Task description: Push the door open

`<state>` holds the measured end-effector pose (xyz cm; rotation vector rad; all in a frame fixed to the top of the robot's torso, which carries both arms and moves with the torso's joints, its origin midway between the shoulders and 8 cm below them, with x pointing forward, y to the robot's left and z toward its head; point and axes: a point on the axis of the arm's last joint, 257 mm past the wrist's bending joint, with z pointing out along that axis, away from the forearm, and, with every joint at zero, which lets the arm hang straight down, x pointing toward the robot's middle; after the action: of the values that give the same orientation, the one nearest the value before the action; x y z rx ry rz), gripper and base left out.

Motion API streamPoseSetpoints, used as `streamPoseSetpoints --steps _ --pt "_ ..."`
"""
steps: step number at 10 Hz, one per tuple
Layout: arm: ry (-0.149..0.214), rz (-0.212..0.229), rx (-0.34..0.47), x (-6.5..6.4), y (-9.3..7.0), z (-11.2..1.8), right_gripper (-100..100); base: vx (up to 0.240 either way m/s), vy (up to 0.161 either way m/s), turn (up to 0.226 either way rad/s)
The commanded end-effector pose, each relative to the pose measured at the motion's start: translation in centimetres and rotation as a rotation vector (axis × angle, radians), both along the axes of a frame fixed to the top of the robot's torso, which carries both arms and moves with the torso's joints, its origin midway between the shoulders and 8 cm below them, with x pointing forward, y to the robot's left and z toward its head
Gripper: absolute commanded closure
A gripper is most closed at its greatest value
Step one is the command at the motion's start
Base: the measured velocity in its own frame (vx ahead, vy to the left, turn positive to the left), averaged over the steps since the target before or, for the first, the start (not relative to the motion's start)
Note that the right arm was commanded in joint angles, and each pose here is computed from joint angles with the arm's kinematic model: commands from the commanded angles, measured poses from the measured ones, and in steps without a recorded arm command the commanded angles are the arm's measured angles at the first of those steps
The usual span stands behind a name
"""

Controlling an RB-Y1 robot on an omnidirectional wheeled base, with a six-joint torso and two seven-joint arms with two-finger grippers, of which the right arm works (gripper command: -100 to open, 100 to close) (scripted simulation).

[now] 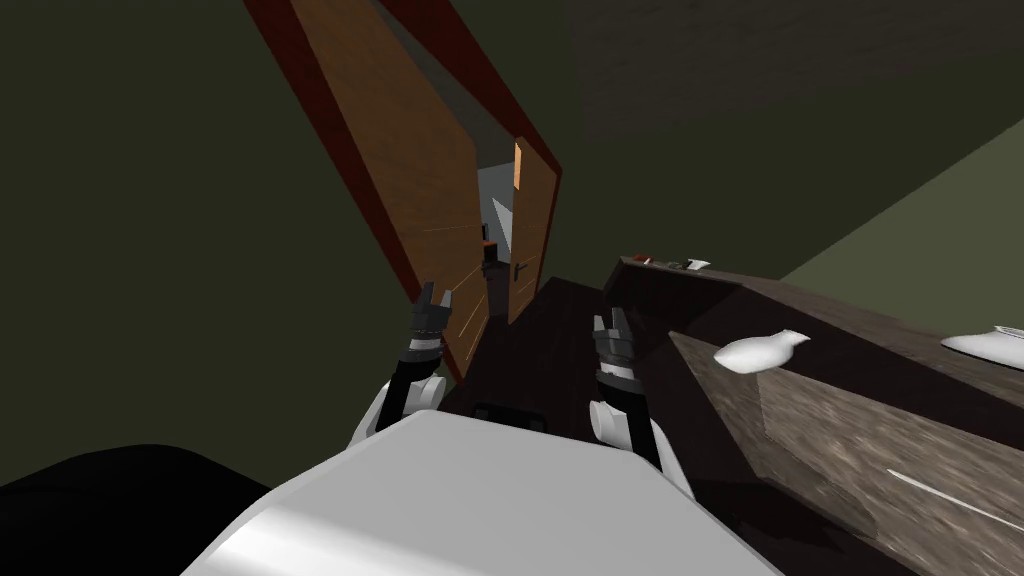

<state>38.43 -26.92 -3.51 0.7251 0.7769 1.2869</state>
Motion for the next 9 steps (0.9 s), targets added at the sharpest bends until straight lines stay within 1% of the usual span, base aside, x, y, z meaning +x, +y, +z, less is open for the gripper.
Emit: streamPoseSetpoints --steps 1,4,5,7,8,9 --pt "0.014 0.020 0.003 0.7 0.5 -0.9 -100 0.136 -0.055 0.081" --pt "0.041 0.061 0.009 2.3 1.6 -2.5 -100 0.146 -0.066 0.086" --pt "0.046 0.069 0.010 2.6 1.9 -2.8 -100 0.131 -0.064 0.067" --pt "0.067 0.098 0.015 3.7 2.7 -4.0 -100 0.120 -0.059 0.085" --pt "0.073 0.107 0.016 4.0 3.0 -4.3 -100 0.147 -0.066 0.068" --pt "0.085 0.123 0.019 4.6 3.5 -5.0 -100 0.157 -0.092 0.085"
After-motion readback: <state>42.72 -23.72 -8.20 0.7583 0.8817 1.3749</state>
